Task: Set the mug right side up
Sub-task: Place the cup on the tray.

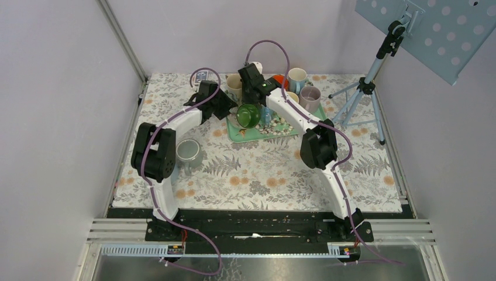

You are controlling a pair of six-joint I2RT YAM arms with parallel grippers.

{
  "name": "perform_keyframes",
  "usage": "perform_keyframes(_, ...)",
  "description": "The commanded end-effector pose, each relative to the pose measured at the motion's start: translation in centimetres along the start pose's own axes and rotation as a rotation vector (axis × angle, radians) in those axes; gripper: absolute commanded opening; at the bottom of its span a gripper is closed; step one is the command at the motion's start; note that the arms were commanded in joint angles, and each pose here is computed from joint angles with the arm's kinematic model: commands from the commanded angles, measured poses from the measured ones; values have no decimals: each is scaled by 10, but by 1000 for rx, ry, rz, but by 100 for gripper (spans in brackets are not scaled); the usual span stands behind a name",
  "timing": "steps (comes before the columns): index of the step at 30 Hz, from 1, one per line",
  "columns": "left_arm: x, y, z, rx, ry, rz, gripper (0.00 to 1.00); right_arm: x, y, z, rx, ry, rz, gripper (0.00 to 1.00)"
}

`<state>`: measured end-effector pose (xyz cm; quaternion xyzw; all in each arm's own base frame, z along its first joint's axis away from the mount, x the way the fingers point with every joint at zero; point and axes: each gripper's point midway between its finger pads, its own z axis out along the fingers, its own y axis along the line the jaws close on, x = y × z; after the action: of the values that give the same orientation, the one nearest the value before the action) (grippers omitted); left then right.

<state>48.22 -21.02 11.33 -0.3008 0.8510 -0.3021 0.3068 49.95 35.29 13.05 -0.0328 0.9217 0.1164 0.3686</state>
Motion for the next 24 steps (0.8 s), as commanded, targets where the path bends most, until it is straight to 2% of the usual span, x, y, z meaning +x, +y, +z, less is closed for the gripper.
perform_keyframes(1, 31, -1, 6, 26, 101, 2, 52, 51, -16, 2, 47, 176, -55, 23)
perform_keyframes(15, 42, 16, 6, -8, 125, -3, 52, 45, -7, 4, 18, 155, -12, 35)
perform_keyframes(20, 35, 16, 6, -7, 110, -3, 52, 43, -4, 6, 9, 144, -13, 39)
perform_keyframes(24, 22, 11, 1, -2, 83, 22, 53, 33, 1, 2, -13, 114, -17, 47)
